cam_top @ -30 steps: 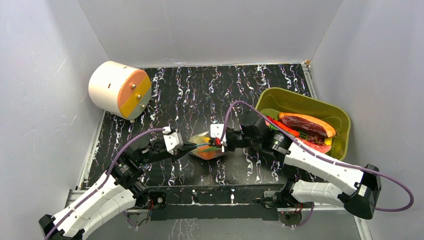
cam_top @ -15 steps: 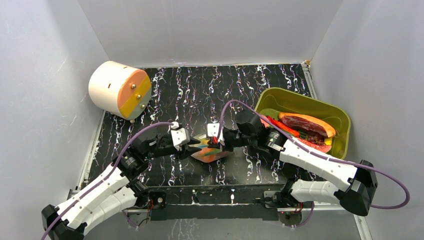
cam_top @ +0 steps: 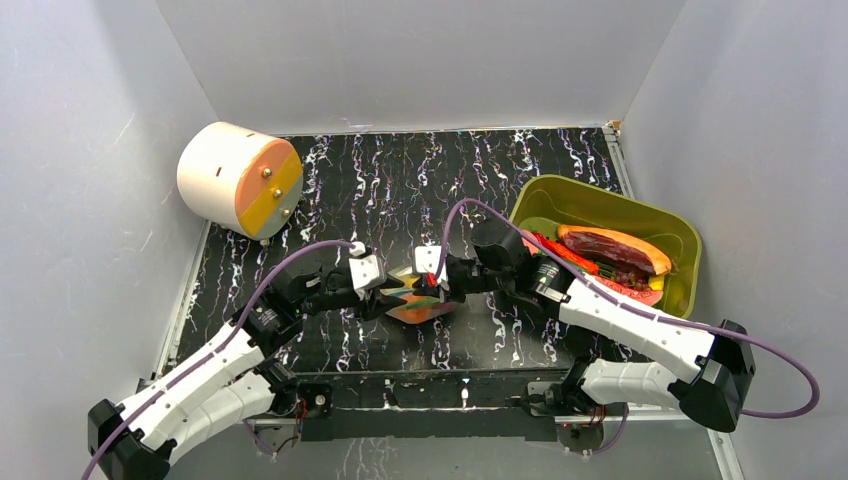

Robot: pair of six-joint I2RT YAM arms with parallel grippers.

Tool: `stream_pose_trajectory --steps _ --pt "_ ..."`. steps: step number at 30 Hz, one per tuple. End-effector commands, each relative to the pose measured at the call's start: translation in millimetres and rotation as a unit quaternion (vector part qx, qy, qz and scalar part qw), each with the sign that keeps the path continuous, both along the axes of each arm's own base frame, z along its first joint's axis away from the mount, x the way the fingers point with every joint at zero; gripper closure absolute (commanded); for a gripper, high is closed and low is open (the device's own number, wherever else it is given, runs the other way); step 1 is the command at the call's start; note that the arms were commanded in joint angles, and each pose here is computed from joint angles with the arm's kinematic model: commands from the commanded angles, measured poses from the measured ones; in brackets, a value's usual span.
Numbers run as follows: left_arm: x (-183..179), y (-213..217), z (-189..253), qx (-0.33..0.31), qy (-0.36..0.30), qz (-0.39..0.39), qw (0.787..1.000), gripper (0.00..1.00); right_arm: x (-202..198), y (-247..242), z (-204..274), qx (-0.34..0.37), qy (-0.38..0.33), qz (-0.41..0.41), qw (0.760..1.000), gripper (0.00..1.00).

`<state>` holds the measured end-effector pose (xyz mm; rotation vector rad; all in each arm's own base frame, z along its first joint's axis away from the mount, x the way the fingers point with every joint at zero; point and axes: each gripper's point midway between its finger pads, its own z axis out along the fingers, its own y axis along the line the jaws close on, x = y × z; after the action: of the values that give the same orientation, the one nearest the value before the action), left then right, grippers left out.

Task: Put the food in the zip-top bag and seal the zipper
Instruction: Zip the zipper food storage bag at the center of the board.

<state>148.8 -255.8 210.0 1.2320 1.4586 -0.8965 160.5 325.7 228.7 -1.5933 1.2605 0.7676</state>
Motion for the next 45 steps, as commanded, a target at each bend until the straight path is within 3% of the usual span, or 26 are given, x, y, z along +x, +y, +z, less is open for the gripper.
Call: stream_pose_trajectory --steps 1,5,21,33,45 --pt "0 -5 23 -0.023 -0.024 -0.013 0.999 0.70 6 10 43 0.061 -0.042 0.006 0.997 1.00" --pt "0 -6 21 -0.020 -0.021 -0.017 0.999 1.00 5 10 42 0.065 -0.044 0.009 0.997 1.00" --pt "12 29 52 -0.022 -0.077 0.082 0.993 1.00 24 -15 29 0.003 -0.062 -0.058 0.996 1.00" --pt "24 61 64 0.033 -0.106 0.153 0.982 1.00 39 -45 31 -0.025 -0.065 -0.109 0.992 1.00" --pt "23 81 71 0.043 -0.119 0.188 0.974 1.00 39 -81 27 -0.057 -0.063 -0.158 0.984 1.00"
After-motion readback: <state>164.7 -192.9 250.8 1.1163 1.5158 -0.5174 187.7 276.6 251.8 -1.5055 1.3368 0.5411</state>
